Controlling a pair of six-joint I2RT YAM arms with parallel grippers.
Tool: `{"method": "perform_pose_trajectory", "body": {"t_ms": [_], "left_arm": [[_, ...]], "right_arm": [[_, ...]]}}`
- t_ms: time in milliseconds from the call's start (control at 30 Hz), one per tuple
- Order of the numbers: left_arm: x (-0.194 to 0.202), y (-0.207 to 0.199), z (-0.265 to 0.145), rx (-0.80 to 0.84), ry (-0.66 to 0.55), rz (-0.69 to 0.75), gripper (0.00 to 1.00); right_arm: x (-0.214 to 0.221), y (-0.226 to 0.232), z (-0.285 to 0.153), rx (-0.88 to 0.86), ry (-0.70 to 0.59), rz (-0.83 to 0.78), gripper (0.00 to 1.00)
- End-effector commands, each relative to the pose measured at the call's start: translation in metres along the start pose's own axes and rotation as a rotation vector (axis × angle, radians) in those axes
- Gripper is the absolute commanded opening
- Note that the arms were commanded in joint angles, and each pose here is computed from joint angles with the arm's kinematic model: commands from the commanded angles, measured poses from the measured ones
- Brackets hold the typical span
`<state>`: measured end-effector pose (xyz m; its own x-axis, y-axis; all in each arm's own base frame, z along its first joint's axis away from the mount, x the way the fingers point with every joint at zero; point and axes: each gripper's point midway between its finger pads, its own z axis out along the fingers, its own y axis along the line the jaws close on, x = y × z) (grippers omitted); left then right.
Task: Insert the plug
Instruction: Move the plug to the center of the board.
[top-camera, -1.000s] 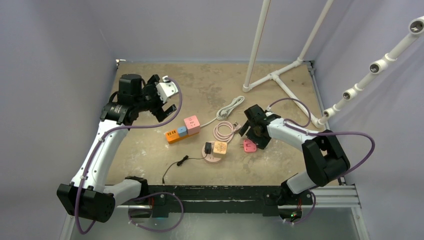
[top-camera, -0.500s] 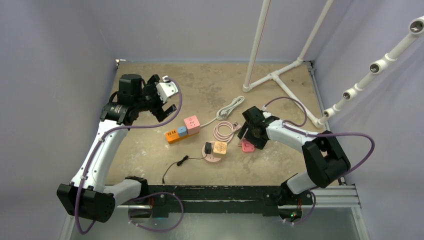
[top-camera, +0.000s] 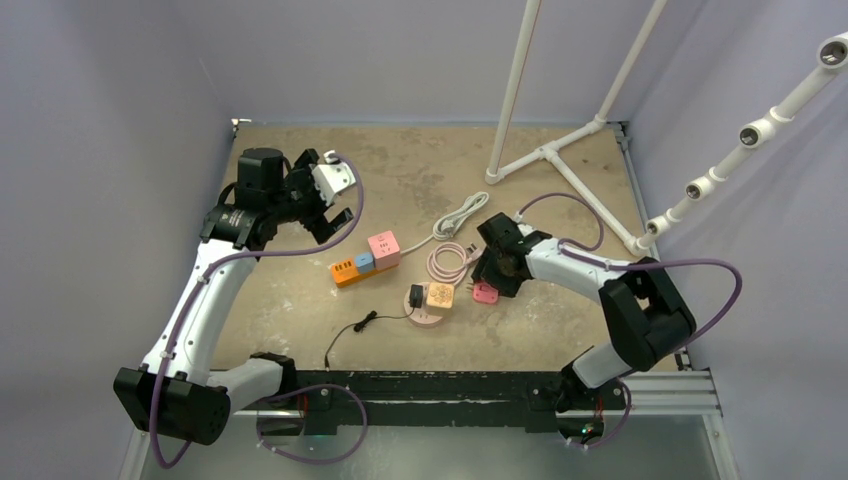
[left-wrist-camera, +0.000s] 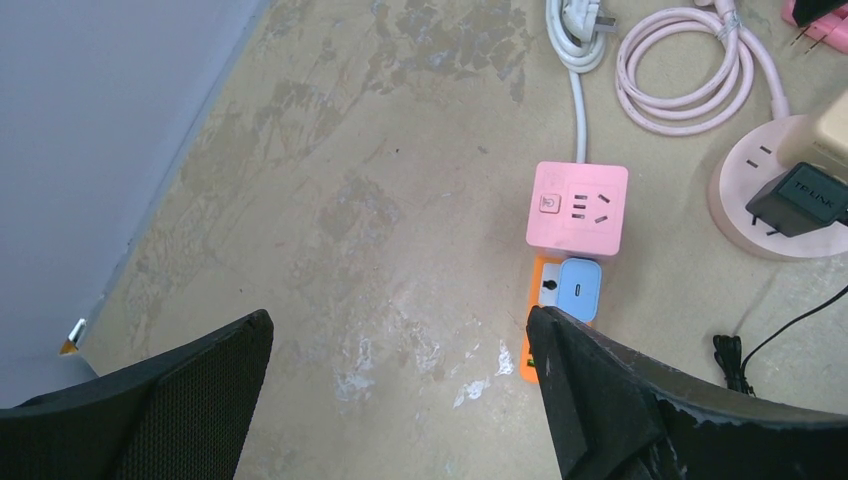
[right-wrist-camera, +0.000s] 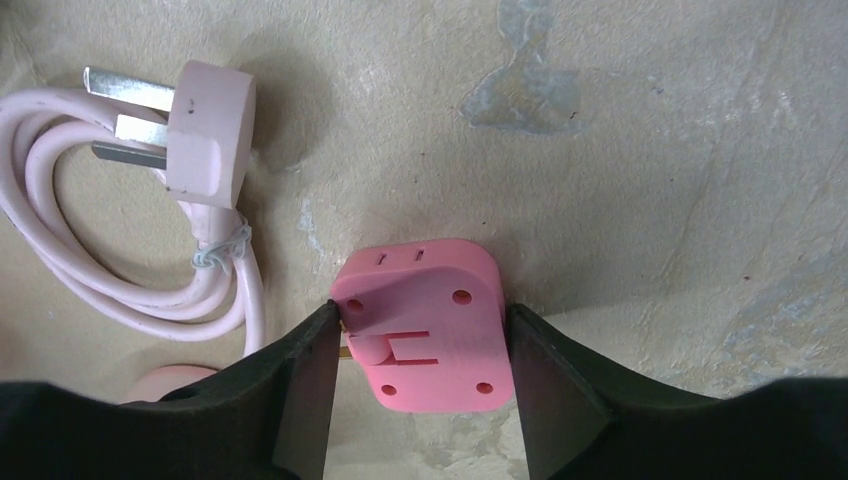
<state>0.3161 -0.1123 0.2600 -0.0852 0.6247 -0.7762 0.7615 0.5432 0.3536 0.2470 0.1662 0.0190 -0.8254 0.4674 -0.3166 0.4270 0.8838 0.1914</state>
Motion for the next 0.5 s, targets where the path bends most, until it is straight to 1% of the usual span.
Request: {"method": "perform_pose_trajectory", "body": {"t_ms": [0,100,200,333,467], "left_arm": [[-0.014,0.005,-0.005,-0.010,-0.048,-0.008,0.99],[-0.022,-0.001,-0.008,0.024,-0.074,0.002,0.99],[-0.035,-0.006,-0.014,0.060,-0.120,0.022,0.99],[-0.058,-0.023,-0.022,0.154,-0.221,0.036,0.99],[-0.077,-0.039,-0.030,0.241,-0.318,0.068,0.99]], "right_arm": [[0.021,-0.014,0.011,0.063,0.075,-0.008,0.53],[0.005,-0.005,0.001,0.048,0.018,-0.007,0.49],[-0.021,0.013,-0.025,-0.015,-0.087,-0.006,0.48],[-0.052,0.037,-0.074,-0.145,-0.216,0.005,0.48],[-0.074,0.055,-0.126,-0.278,-0.317,-0.014,0.49]]}}
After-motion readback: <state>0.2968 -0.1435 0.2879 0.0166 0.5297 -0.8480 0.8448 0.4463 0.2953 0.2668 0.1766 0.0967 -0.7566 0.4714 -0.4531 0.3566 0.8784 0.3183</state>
